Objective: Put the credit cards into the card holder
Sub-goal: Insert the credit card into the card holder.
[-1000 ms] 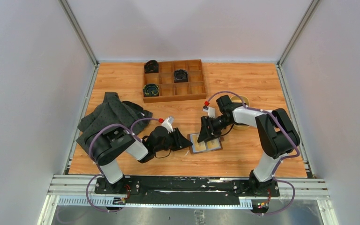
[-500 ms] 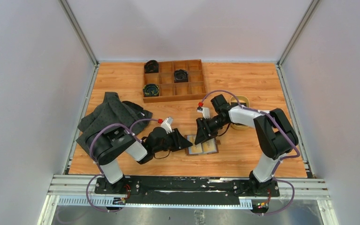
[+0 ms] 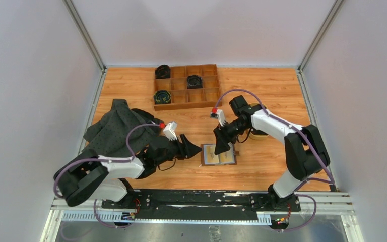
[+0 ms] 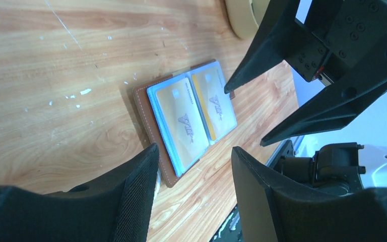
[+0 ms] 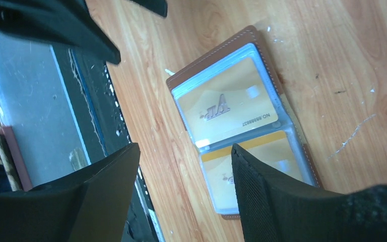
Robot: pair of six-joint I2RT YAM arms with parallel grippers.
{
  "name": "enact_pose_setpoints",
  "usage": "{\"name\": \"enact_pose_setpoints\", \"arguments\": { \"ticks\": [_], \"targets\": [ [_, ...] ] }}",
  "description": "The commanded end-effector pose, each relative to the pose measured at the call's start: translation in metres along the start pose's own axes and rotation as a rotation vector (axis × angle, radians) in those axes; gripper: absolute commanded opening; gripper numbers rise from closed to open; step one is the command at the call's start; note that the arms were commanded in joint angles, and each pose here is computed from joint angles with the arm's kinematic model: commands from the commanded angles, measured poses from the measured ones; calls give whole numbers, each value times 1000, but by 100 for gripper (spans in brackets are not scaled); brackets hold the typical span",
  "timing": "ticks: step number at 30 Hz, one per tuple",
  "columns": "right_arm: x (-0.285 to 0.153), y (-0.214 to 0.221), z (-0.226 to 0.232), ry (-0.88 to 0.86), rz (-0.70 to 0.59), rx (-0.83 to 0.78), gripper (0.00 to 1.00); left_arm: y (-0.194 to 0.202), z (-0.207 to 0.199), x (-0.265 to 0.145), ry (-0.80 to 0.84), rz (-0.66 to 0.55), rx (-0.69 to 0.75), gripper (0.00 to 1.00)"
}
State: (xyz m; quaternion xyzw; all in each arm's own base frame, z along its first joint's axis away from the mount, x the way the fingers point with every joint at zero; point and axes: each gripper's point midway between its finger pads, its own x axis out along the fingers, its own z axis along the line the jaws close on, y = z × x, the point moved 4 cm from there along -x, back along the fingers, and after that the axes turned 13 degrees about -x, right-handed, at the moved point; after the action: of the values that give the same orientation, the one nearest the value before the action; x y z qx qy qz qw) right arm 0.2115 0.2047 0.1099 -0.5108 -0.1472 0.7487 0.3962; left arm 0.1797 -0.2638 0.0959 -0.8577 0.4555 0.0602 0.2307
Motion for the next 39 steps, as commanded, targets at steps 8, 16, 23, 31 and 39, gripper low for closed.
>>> {"name": "enact_pose_setpoints", "arguments": {
  "ticks": [8,16,23,31,39],
  "targets": [
    [-33,-8,23,-19,-39,-267,66,-27,-3,-40,-2,-169,180,83],
    [-42,-7,16,57,-19,-314,61,-33,-1,-61,59,-242,167,100],
    [-42,-4,11,71,-11,-301,60,-33,-3,-73,123,-277,145,100],
    [-39,0,7,69,5,-284,59,-29,-8,-71,135,-239,126,100],
    [-35,4,1,69,32,-250,55,-25,-21,-63,146,-164,112,99]
  ]
}}
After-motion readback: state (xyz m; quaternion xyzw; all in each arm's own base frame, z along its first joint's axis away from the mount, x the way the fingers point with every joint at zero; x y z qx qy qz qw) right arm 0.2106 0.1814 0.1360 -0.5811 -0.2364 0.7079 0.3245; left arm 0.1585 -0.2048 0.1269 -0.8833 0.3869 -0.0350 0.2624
